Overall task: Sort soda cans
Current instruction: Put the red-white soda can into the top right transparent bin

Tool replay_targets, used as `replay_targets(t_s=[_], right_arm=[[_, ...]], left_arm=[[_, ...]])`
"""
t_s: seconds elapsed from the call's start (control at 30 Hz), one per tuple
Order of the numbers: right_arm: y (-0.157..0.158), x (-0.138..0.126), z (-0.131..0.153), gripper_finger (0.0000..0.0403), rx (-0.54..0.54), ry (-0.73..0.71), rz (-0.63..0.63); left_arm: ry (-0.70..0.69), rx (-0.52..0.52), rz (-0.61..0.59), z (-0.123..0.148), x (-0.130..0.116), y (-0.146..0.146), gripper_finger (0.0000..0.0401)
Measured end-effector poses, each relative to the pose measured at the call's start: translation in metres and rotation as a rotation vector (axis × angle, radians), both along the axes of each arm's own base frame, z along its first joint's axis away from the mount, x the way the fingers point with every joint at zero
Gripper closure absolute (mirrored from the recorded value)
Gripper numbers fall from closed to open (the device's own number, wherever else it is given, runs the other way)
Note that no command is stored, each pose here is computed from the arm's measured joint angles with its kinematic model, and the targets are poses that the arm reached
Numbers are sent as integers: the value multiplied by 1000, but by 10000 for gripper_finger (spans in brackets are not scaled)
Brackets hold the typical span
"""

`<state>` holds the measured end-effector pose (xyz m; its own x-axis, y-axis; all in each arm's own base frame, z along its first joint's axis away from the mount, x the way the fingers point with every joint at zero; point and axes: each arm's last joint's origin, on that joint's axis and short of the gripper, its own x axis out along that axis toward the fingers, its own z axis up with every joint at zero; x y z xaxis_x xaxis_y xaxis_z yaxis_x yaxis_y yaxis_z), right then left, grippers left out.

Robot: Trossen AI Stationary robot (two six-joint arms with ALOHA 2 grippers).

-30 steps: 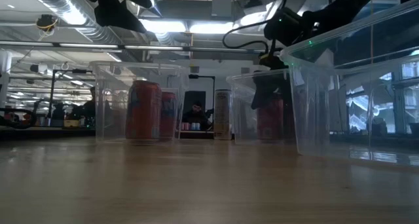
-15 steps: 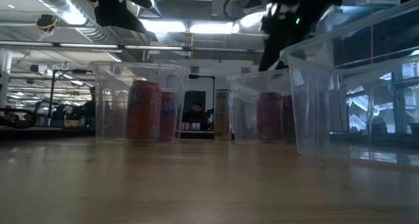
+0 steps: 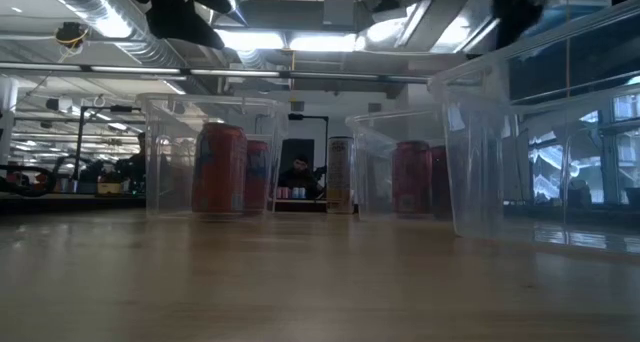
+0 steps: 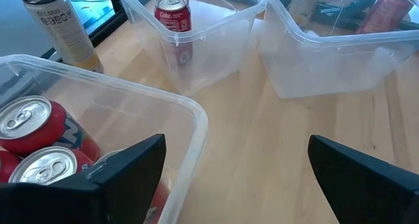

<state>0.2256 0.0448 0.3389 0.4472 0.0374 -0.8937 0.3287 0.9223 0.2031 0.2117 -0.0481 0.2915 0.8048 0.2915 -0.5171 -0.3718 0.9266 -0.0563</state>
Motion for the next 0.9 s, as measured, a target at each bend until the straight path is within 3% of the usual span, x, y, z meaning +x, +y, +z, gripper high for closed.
replay_targets(t_s=[0.17, 0.53, 0.67, 0.8, 0.9], right_arm=[[37, -18, -3, 10, 143, 120, -33], [107, -67, -4, 10, 280, 276, -34], [123, -78, -3, 10, 307, 268, 38], [131, -74, -3, 10, 288, 149, 56], [140, -73, -6, 10, 305, 145, 92]], left_arm=[[4, 12, -8, 0, 0, 0, 38], [4, 12, -8, 0, 0, 0, 38], [4, 11, -7, 0, 0, 0, 38], [0, 1, 0, 0, 0, 0, 38], [-2, 0, 8, 0, 0, 0, 38]])
